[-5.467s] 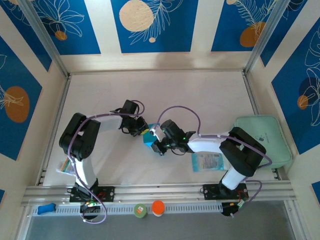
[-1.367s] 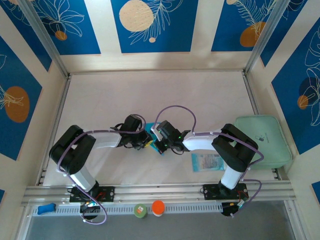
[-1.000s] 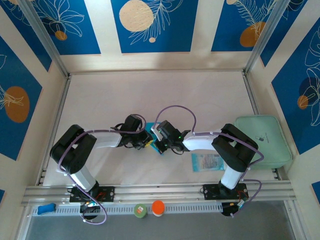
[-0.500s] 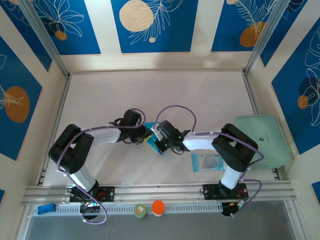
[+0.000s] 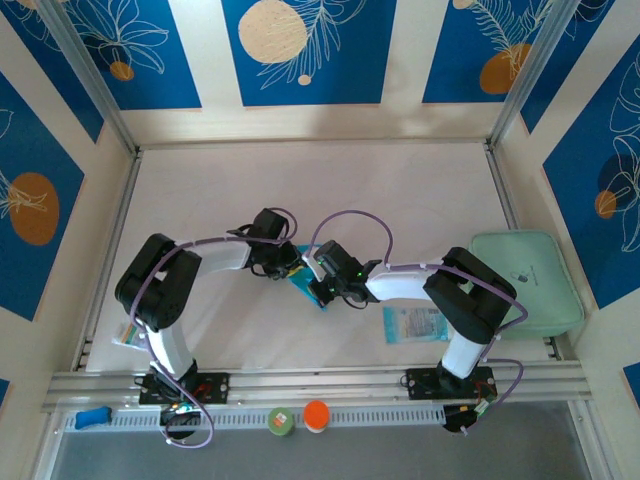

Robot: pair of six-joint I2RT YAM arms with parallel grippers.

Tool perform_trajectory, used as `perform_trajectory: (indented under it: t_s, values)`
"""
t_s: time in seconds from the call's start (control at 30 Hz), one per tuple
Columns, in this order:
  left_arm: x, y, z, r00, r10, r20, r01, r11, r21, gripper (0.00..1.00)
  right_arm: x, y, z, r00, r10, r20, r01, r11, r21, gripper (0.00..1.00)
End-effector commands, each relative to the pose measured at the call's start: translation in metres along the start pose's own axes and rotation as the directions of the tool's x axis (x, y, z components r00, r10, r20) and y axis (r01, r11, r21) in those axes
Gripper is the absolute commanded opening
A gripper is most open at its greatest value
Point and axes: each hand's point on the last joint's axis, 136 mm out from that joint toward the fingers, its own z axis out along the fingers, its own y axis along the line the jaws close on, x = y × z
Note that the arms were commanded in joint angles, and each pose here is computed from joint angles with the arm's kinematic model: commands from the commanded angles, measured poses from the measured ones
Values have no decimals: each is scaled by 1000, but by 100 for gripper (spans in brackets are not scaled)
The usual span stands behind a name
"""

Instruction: Fold a paper plane with a square sheet of paper (pick it up from the middle)

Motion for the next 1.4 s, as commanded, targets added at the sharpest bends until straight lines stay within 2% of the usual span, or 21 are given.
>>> perform_trajectory:
  t_s: [0.0, 0.27, 0.4, 0.6, 1.0, 1.37]
  values:
    - [7, 21, 5, 999, -9, -36, 6, 997, -80, 21, 10, -1, 2, 999, 13, -33, -14, 1000, -5, 2]
    - [-3, -19, -33, 995, 81, 58, -84, 995, 46, 25, 16, -2, 8, 998, 15, -58, -16, 1000, -6, 2]
    - [9, -15, -39, 997, 42, 58, -48, 993, 109, 25, 16, -2, 10, 998, 16, -66, -16, 1000, -6, 2]
    - [36, -3, -29, 1000, -10, 8, 9, 986, 168, 19, 17, -2, 12, 997, 17, -78, -18, 1000, -5, 2]
    - [43, 3, -11, 1000, -6, -22, 9, 988, 156, 17, 17, -3, 13, 996, 15, -86, -15, 1000, 0, 2]
    - [45, 30, 0, 999, -46, -25, 47, 997, 55, 15, 18, -3, 12, 996, 16, -88, -17, 1000, -4, 2]
